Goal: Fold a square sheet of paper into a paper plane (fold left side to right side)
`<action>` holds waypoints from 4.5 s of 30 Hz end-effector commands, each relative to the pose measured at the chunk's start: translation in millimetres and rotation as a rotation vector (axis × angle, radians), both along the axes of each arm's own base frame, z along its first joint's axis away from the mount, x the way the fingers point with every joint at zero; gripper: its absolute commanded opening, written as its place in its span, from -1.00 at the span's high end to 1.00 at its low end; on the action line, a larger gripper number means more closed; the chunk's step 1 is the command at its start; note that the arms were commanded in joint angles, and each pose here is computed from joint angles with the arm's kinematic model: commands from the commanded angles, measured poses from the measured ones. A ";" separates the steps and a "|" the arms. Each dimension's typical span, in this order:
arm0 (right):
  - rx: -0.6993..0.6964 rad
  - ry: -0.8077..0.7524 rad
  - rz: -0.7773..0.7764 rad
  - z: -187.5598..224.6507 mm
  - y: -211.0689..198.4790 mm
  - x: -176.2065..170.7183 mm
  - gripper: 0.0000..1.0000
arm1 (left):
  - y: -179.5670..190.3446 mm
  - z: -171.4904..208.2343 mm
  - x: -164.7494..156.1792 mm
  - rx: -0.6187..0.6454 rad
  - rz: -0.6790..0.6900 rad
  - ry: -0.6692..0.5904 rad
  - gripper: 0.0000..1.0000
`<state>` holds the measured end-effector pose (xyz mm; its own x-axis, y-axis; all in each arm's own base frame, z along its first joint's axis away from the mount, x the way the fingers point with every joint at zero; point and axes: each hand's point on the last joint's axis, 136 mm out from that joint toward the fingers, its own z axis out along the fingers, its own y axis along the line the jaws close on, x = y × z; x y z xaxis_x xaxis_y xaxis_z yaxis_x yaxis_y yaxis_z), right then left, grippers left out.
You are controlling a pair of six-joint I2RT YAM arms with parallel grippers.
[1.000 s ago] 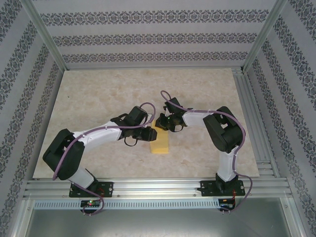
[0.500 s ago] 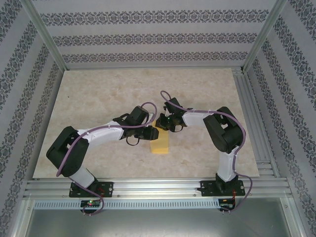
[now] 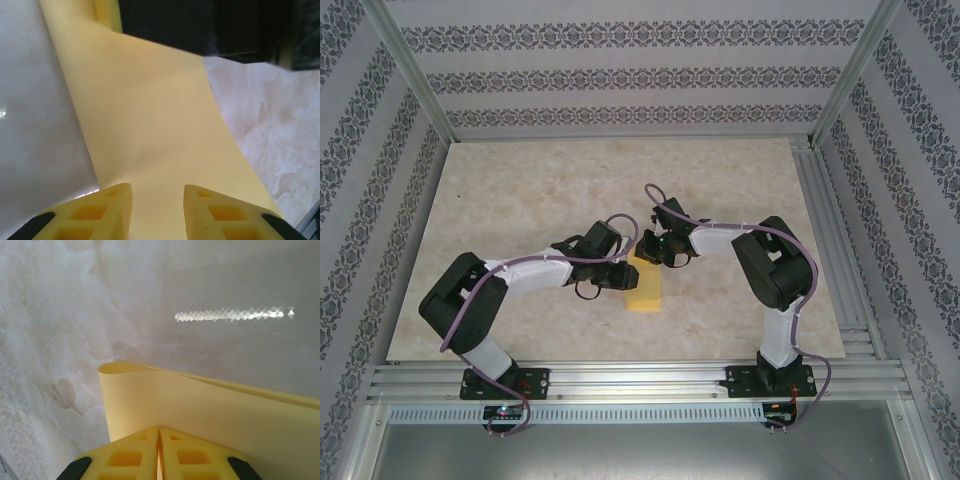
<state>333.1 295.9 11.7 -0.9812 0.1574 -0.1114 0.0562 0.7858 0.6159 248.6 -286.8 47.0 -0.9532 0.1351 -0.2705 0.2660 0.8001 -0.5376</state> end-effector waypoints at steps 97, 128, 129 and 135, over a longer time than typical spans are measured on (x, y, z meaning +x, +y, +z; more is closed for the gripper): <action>-0.114 0.063 -0.001 -23.6 -17.0 -17.7 0.78 | -45.1 1.0 -24.9 -0.148 -0.071 0.016 0.15; 0.023 -0.119 -0.071 90.5 -58.6 -25.5 0.73 | -31.1 -28.2 -35.2 -0.126 -0.012 0.067 0.28; 0.029 -0.102 -0.072 87.6 -63.6 -39.4 0.73 | -32.2 -26.6 -34.1 -0.128 -0.012 0.066 0.28; 0.091 0.011 -0.061 57.4 -72.5 -117.5 0.76 | -37.4 -19.2 -27.9 -0.145 0.012 0.065 0.27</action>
